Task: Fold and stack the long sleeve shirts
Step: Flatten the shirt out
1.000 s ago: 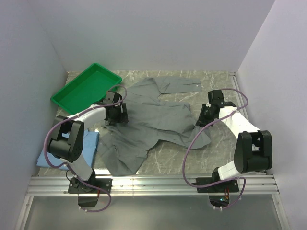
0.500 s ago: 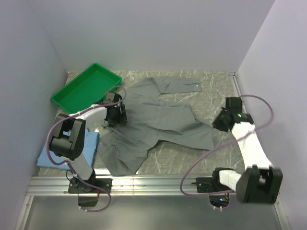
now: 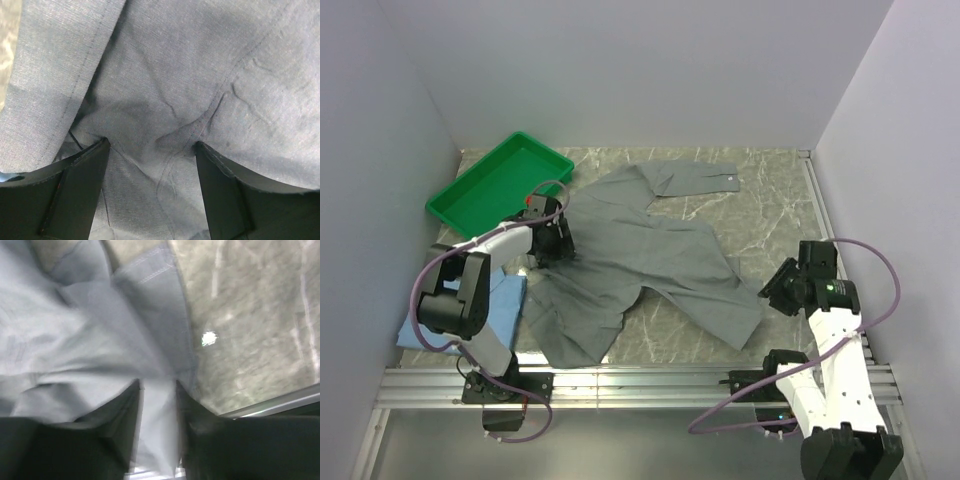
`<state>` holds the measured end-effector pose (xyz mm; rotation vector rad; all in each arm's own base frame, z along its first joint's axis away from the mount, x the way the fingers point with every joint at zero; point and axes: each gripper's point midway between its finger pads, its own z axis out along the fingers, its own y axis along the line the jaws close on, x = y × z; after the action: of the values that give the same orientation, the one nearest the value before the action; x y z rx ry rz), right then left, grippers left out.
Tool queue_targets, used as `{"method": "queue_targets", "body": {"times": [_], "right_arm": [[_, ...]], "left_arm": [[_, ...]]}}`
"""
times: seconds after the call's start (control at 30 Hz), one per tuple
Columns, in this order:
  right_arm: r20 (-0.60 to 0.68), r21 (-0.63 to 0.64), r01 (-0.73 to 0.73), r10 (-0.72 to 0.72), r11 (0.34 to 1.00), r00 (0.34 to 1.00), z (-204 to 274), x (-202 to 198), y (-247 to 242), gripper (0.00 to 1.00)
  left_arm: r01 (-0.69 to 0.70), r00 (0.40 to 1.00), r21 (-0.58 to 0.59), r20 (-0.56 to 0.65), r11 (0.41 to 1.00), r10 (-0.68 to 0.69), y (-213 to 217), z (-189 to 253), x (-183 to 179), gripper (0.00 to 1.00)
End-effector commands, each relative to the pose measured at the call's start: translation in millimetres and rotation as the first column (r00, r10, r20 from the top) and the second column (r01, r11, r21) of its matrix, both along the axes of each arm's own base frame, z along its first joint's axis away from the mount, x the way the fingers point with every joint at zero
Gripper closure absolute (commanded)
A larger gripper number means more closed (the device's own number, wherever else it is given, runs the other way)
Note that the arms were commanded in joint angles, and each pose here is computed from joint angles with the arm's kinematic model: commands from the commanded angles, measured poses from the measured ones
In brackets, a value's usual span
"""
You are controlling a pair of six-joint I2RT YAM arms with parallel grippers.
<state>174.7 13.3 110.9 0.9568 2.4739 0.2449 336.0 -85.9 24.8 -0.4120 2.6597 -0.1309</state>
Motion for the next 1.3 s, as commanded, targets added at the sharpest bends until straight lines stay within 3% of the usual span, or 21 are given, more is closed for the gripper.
{"method": "queue_targets", "body": {"times": [0.0, 0.03, 0.17, 0.23, 0.3, 0.4, 0.5, 0.53, 0.67, 0.77, 0.87, 0.97, 1.27], "right_arm": [[0.111, -0.013, -0.113, 0.114, 0.993, 0.987, 40, 21, 6, 0.49], [0.112, 0.004, -0.130, 0.129, 0.991, 0.985, 41, 28, 9, 0.42], [0.165, 0.013, -0.144, 0.140, 0.990, 0.976, 55, 66, 9, 0.34], [0.180, 0.026, -0.137, 0.130, 0.990, 0.975, 60, 79, 10, 0.34], [0.184, 0.047, -0.134, 0.123, 0.990, 0.975, 58, 89, 11, 0.33], [0.156, 0.051, -0.135, 0.126, 0.990, 0.980, 51, 94, 11, 0.30], [0.135, 0.041, -0.127, 0.121, 0.991, 0.983, 47, 94, 8, 0.25], [0.137, 0.036, -0.124, 0.118, 0.992, 0.984, 47, 93, 7, 0.24], [0.126, 0.023, -0.109, 0.106, 0.994, 0.986, 45, 90, 4, 0.19], [0.133, 0.016, -0.104, 0.101, 0.994, 0.986, 46, 90, 2, 0.18], [0.138, 0.010, -0.093, 0.091, 0.996, 0.986, 48, 91, 0, 0.18], [0.142, 0.020, -0.091, 0.088, 0.996, 0.986, 47, 93, 1, 0.18], [0.140, 0.037, -0.059, 0.054, 0.998, 0.989, 37, 95, -4, 0.18]], "left_arm": [[0.027, 0.999, -0.016, -0.041, 0.999, -0.028, 1, -3, -22, 0.23], [0.051, 0.998, -0.034, -0.020, 0.998, -0.052, -4, 2, -20, 0.22], [0.188, 0.968, -0.050, 0.176, 0.981, -0.176, -27, 58, -3, 0.20], [0.280, 0.925, -0.035, 0.277, 0.959, -0.260, -47, 86, 4, 0.18], [0.440, 0.826, 0.028, 0.379, 0.898, -0.417, -87, 118, -3, 0.17], [0.648, 0.635, 0.129, 0.453, 0.750, -0.626, -147, 149, -24, 0.14], [0.801, 0.414, 0.232, 0.453, 0.552, -0.790, -199, 157, -53, 0.12], [0.845, 0.297, 0.301, 0.422, 0.441, -0.857, -222, 156, -69, 0.11], [0.899, 0.061, 0.384, 0.369, 0.212, -0.927, -276, 149, -111, 0.08], [0.895, -0.090, 0.438, 0.350, 0.078, -0.932, -304, 140, -139, 0.08], [0.881, -0.184, 0.472, 0.323, -0.011, -0.928, -321, 129, -159, 0.08], [0.872, -0.241, 0.486, 0.311, -0.064, -0.919, -335, 119, -171, 0.09], [0.867, -0.315, 0.473, 0.278, -0.156, -0.907, -361, 89, -188, 0.23]]}}
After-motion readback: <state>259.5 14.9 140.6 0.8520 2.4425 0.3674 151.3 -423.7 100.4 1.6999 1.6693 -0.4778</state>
